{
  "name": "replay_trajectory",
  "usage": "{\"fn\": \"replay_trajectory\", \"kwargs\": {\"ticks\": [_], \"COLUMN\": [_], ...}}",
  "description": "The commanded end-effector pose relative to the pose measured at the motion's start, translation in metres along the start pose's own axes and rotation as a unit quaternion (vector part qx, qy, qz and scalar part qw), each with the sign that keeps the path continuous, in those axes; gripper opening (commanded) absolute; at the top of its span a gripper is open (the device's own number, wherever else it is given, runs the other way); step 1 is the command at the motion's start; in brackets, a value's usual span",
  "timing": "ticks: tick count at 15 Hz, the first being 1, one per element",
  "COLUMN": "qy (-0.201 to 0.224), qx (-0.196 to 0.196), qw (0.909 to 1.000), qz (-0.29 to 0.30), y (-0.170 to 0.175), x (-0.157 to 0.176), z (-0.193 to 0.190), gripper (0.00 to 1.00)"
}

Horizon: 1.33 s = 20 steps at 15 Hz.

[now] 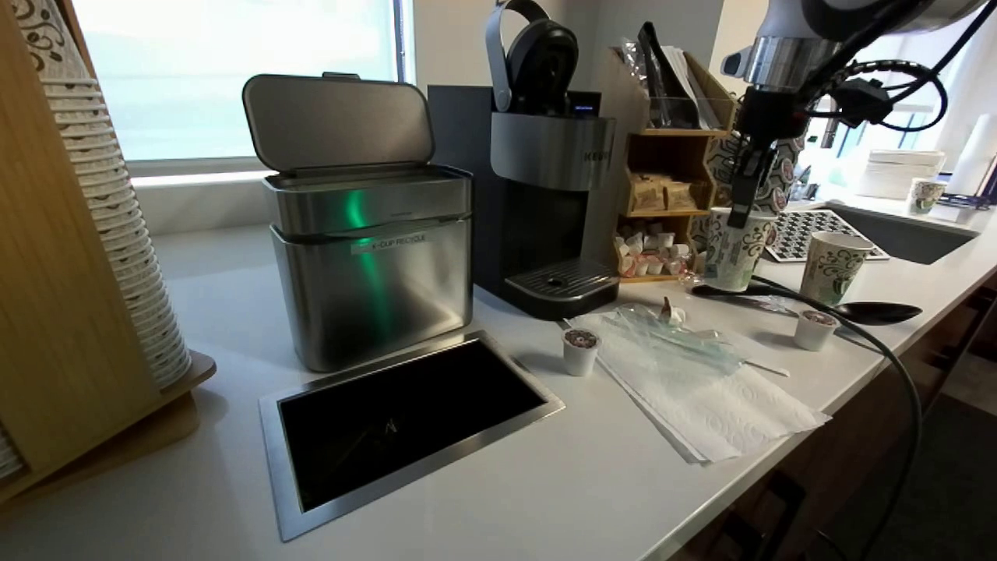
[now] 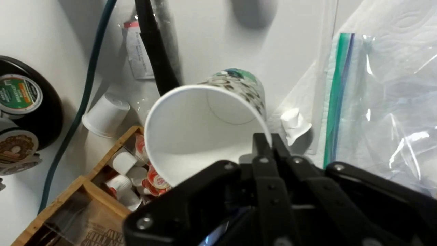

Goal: Remove the top paper cup from the stacked cups and then remove the stirrer in the bottom cup and place it on the counter top

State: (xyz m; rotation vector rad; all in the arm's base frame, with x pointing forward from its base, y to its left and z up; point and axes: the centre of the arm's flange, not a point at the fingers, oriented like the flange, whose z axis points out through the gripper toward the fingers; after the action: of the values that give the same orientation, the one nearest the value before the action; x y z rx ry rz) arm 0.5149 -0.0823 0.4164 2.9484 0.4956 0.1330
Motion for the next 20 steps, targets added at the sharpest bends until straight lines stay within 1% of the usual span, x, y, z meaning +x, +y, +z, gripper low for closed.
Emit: {"fn": "replay_trajectory", "kwargs": {"ticks": [1, 4, 8, 16, 17, 18, 20], "qy": [-0.03, -0.029, -0.016, -0.002, -0.002, -0.003, -0.003], "qx": [-0.02, -0.034, -0.068, -0.066, -0.065, -0.063, -0.061], "qw": [0.9993, 0.9984, 0.9957, 0.9934, 0.9934, 0.9934, 0.9933], "qz": [0.013, 0.034, 0.061, 0.094, 0.095, 0.096, 0.098], "y": [-0.004, -0.005, -0.005, -0.005, -0.005, -0.005, -0.005], "x": [0.005, 0.01, 0.014, 0.017, 0.017, 0.018, 0.017], "z": [0.024, 0.039, 0.049, 0.058, 0.059, 0.059, 0.059], "gripper": [0.01, 0.01, 0.01, 0.01, 0.24, 0.32, 0.44]}}
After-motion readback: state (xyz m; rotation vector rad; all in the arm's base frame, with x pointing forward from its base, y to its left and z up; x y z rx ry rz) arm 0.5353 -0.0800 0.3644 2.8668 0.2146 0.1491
